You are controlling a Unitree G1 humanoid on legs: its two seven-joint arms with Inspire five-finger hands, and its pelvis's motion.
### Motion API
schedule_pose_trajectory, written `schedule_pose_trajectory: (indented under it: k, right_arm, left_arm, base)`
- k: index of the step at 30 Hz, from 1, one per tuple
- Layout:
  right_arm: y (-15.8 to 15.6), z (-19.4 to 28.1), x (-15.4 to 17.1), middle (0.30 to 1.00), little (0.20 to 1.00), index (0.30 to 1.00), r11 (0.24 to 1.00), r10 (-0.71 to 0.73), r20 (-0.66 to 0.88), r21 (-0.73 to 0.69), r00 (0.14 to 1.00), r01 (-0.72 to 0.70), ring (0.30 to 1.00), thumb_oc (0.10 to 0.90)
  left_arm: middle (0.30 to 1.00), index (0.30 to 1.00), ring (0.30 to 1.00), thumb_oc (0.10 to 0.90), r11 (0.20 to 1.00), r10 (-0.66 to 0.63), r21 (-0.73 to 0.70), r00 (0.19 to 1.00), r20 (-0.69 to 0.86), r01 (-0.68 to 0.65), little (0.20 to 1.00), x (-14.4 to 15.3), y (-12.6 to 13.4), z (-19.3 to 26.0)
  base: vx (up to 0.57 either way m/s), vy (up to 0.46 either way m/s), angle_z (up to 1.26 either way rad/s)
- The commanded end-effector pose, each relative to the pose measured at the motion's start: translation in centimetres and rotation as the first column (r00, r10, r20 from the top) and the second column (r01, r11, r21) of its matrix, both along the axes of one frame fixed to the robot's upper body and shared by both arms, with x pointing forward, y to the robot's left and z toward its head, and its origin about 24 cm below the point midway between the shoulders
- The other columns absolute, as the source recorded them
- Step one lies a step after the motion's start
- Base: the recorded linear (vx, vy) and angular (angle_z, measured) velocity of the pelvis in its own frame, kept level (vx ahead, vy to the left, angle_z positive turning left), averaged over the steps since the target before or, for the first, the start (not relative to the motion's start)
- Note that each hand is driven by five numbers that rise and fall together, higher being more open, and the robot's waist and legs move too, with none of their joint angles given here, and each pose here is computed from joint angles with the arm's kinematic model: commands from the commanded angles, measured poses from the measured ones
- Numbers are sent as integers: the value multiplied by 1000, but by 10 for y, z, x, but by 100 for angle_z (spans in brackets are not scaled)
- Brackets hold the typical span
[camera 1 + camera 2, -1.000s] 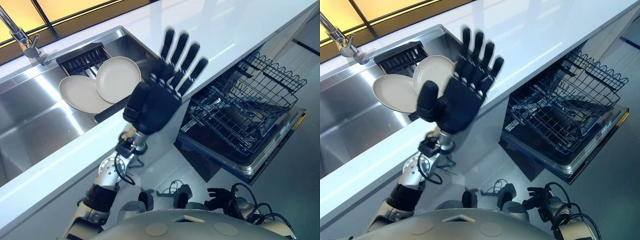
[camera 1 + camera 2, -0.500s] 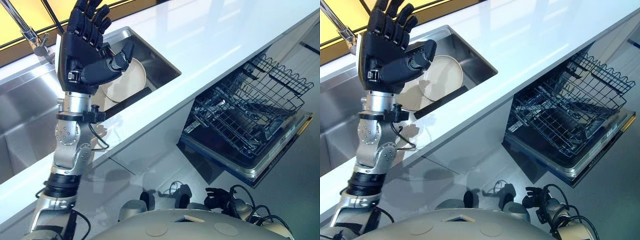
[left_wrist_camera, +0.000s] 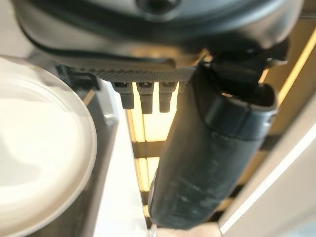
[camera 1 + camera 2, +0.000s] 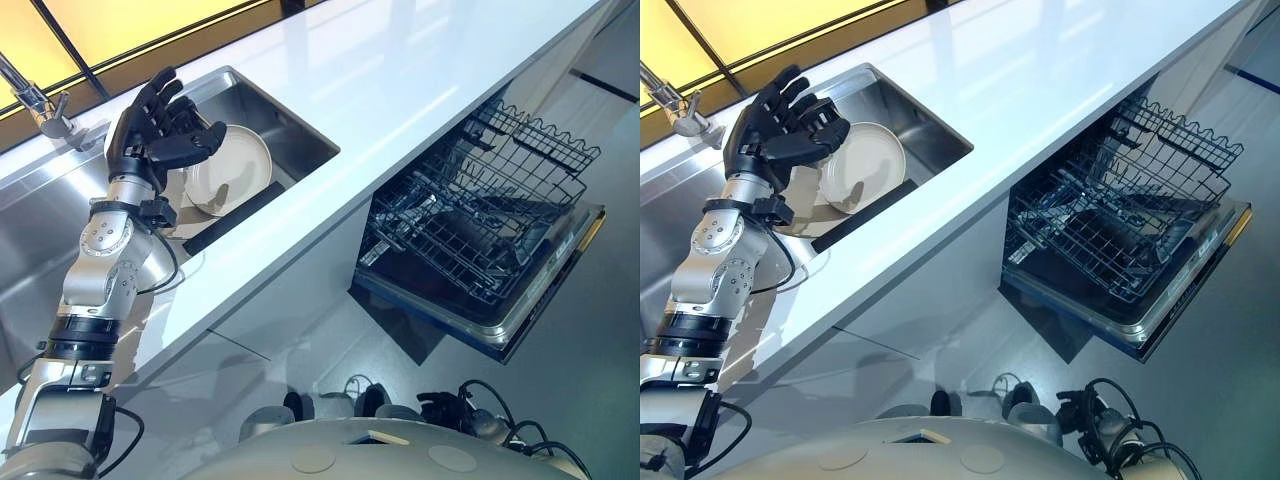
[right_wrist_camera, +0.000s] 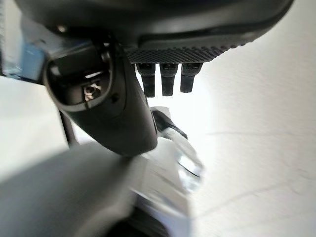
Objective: Pick up plates and place into dishwasher.
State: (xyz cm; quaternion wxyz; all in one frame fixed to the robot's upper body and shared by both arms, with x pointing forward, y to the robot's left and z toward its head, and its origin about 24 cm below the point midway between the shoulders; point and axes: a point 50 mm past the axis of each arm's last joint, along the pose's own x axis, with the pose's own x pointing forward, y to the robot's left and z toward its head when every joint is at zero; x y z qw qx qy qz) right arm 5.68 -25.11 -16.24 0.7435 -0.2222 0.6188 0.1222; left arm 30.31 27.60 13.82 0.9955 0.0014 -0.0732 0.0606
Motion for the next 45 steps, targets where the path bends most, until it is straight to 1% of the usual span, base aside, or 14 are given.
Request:
schedule_pose_trajectory:
  k: [1, 6, 9, 14, 21, 28, 33, 37, 38, 39, 40, 41, 42, 45]
  right_arm:
    - [-7, 0, -12, 900, 900, 900, 998, 51, -50, -21, 997, -52, 900, 800]
    - [-12, 3, -10, 900, 900, 900, 998, 58, -40, -34, 998, -59, 900, 800]
    - [-14, 4, -9, 900, 900, 900, 998, 58, -34, -37, 998, -59, 900, 800]
    - [-16, 6, -4, 900, 900, 900, 998, 56, -11, -37, 998, -57, 900, 800]
    - [-20, 7, 2, 900, 900, 900, 998, 53, 5, -40, 999, -53, 900, 800]
    - [-25, 10, 7, 900, 900, 900, 997, 52, 13, -54, 999, -51, 900, 800]
    - [-28, 11, 10, 900, 900, 900, 997, 44, 20, -61, 999, -43, 900, 800]
    - [-32, 13, 14, 900, 900, 900, 997, 27, 26, -67, 999, -25, 900, 800]
    - [-32, 13, 15, 900, 900, 900, 997, 24, 26, -68, 999, -22, 900, 800]
    - [-33, 14, 16, 900, 900, 900, 997, 20, 28, -69, 999, -18, 900, 800]
    - [-34, 14, 16, 900, 900, 900, 997, 17, 29, -70, 999, -14, 900, 800]
    - [-35, 15, 17, 900, 900, 900, 997, 10, 30, -71, 999, -8, 900, 800]
    - [-35, 15, 18, 900, 900, 900, 997, 9, 31, -71, 999, -7, 900, 800]
    - [-36, 15, 18, 900, 900, 900, 997, 5, 34, -71, 999, -3, 900, 800]
  left_arm:
    - [900, 900, 900, 800, 986, 92, 100, 941, 326, -130, 900, 12, 29, 102]
    - [900, 900, 900, 800, 949, 191, 175, 919, 345, -263, 900, 11, 58, 116]
    - [900, 900, 900, 800, 944, 184, 198, 920, 345, -263, 900, 12, 66, 129]
    - [900, 900, 900, 800, 945, 136, 239, 931, 339, -225, 900, 17, 62, 142]
    - [900, 900, 900, 800, 944, -37, 329, 976, 215, -37, 900, 28, 48, 145]
    - [900, 900, 900, 800, 902, -230, 382, 972, 37, 199, 900, 36, 29, 132]
    - [900, 900, 900, 800, 853, -266, 439, 958, -102, 284, 900, 38, 29, 120]
    - [900, 900, 900, 800, 793, -299, 474, 922, -245, 383, 900, 37, 33, 109]
    - [822, 822, 822, 709, 784, -300, 481, 918, -259, 391, 809, 37, 34, 108]
    - [542, 542, 542, 383, 775, -304, 487, 913, -272, 403, 483, 36, 35, 109]
    - [465, 465, 465, 292, 771, -305, 491, 912, -276, 406, 392, 35, 35, 110]
    - [316, 316, 316, 119, 761, -307, 504, 911, -275, 409, 219, 34, 35, 113]
    - [300, 300, 300, 100, 761, -308, 504, 911, -274, 409, 200, 33, 35, 114]
    - [300, 300, 300, 100, 748, -312, 522, 912, -267, 409, 200, 31, 35, 118]
  base:
    - [71, 114, -25]
    - [59, 111, -19]
    - [23, 64, -11]
    - [-5, 19, -2]
    - [0, 10, 0]
    - [-2, 37, 3]
    - [-13, 12, 6]
    - [-38, -11, 7]
    - [-55, -27, 2]
    - [-53, -24, 1]
    - [-72, -36, 0]
    - [-52, -29, 0]
    - [-50, -31, 0]
    - [-52, -32, 7]
